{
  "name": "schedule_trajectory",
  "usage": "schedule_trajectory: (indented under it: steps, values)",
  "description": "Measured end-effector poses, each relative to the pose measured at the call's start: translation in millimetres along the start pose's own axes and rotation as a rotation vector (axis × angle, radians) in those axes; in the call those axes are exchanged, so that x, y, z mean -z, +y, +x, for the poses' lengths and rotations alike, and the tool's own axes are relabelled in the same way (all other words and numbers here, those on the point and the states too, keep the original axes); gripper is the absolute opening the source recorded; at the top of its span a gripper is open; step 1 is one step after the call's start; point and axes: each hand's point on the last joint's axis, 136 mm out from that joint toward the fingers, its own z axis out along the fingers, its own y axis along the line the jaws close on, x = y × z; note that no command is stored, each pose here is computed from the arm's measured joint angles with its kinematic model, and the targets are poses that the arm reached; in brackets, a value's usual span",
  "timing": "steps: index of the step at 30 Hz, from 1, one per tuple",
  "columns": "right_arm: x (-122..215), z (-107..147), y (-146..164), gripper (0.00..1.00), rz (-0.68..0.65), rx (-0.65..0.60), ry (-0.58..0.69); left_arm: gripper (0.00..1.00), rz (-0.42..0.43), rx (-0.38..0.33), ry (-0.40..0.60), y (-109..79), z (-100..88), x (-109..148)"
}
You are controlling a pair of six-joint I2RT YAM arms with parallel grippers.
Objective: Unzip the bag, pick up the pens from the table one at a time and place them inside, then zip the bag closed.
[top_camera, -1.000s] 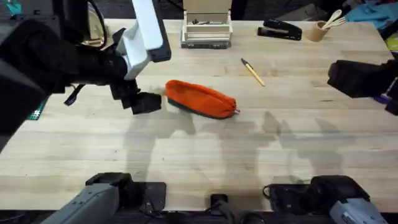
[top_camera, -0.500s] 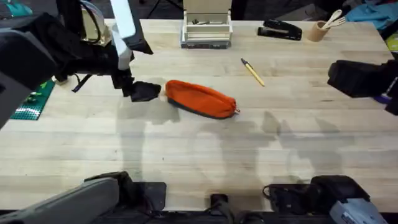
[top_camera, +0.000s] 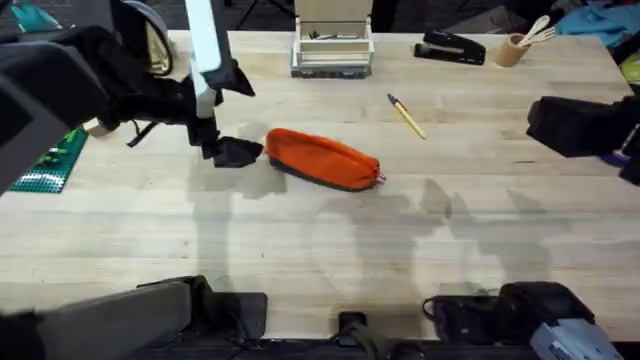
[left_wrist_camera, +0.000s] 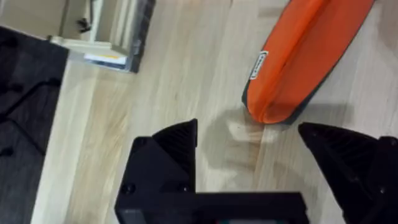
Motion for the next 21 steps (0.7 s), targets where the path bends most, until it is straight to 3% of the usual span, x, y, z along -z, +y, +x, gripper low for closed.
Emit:
schedule_trajectory:
  steps: [9,21]
  values:
    - [0.0,0.0,0.0,0.998,0.000,-0.019,0.000,0.993,0.086,-0.025,-0.139,-6.8,1.5,-26.5]
    - [-0.1,0.0,0.0,0.998,0.000,-0.020,0.000,0.993,0.176,0.072,-0.288,-19.1,0.6,-47.0]
